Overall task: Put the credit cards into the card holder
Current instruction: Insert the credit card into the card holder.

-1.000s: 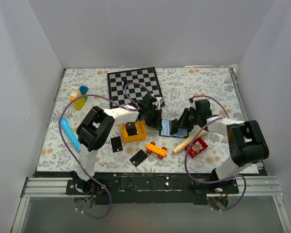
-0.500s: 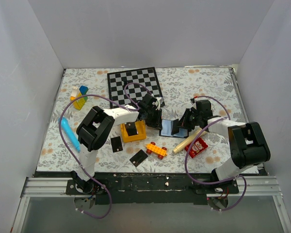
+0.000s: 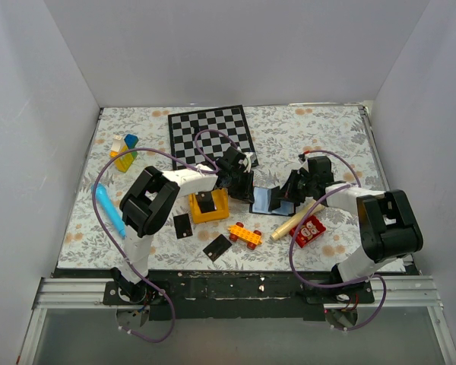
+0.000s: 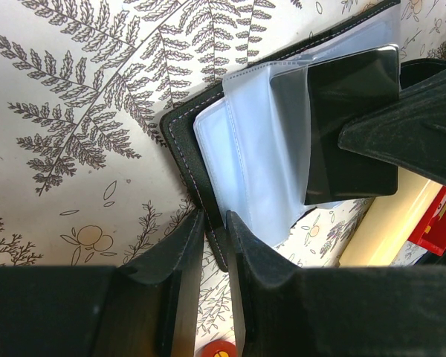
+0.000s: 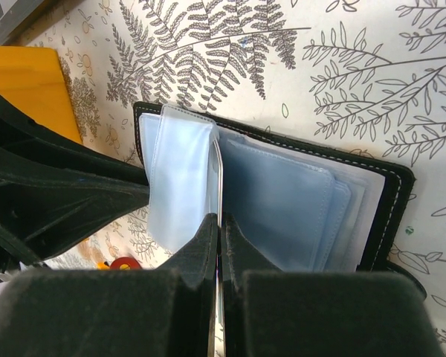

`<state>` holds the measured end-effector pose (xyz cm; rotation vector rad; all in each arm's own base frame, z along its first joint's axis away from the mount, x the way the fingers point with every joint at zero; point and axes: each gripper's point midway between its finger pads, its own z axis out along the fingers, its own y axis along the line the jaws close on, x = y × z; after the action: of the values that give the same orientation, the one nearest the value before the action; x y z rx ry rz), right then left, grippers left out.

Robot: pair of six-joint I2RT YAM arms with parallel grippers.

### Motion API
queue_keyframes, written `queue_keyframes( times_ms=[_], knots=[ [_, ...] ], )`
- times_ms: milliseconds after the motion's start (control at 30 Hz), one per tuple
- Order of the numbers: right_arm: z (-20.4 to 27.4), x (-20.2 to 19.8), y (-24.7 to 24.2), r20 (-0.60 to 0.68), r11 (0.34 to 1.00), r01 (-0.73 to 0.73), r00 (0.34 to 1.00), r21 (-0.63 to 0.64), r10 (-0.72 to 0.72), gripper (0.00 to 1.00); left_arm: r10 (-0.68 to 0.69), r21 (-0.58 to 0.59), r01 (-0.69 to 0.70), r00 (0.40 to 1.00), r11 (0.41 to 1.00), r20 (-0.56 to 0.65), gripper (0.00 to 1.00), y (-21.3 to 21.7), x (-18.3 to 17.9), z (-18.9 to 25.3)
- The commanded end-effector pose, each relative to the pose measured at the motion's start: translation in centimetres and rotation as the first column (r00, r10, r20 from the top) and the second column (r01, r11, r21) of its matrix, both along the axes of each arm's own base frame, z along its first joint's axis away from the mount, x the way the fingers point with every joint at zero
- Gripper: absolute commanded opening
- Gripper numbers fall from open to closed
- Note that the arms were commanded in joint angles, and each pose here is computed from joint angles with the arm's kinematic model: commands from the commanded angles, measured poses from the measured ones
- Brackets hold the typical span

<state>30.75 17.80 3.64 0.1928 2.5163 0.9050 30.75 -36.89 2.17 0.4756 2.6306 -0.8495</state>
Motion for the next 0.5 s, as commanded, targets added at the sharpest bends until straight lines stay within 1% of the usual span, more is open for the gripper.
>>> queue_keyframes(
  times_ms=[0, 133, 467],
  knots=[
    [-1.5, -0.3, 0.2, -0.018, 1.0, -0.025, 1.0, 0.007, 0.025, 0.01, -0.019, 0.059, 0.022, 0.999, 0.998, -0.047, 0.18, 0.6, -1.4, -2.2],
    [-1.4, -0.3, 1.2, -0.006, 0.997, -0.043, 0.999, 0.06, 0.043, 0.01, -0.018, 0.056, 0.02, 0.999, 0.998, -0.048, 0.18, 0.6, -1.3, -2.1],
    [-1.6, -1.0, 2.9, -0.016, 0.991, -0.052, 0.998, 0.122, 0.055, 0.01, -0.018, 0.054, 0.021, 0.999, 0.998, -0.05, 0.18, 0.6, -1.4, -2.1]
  ],
)
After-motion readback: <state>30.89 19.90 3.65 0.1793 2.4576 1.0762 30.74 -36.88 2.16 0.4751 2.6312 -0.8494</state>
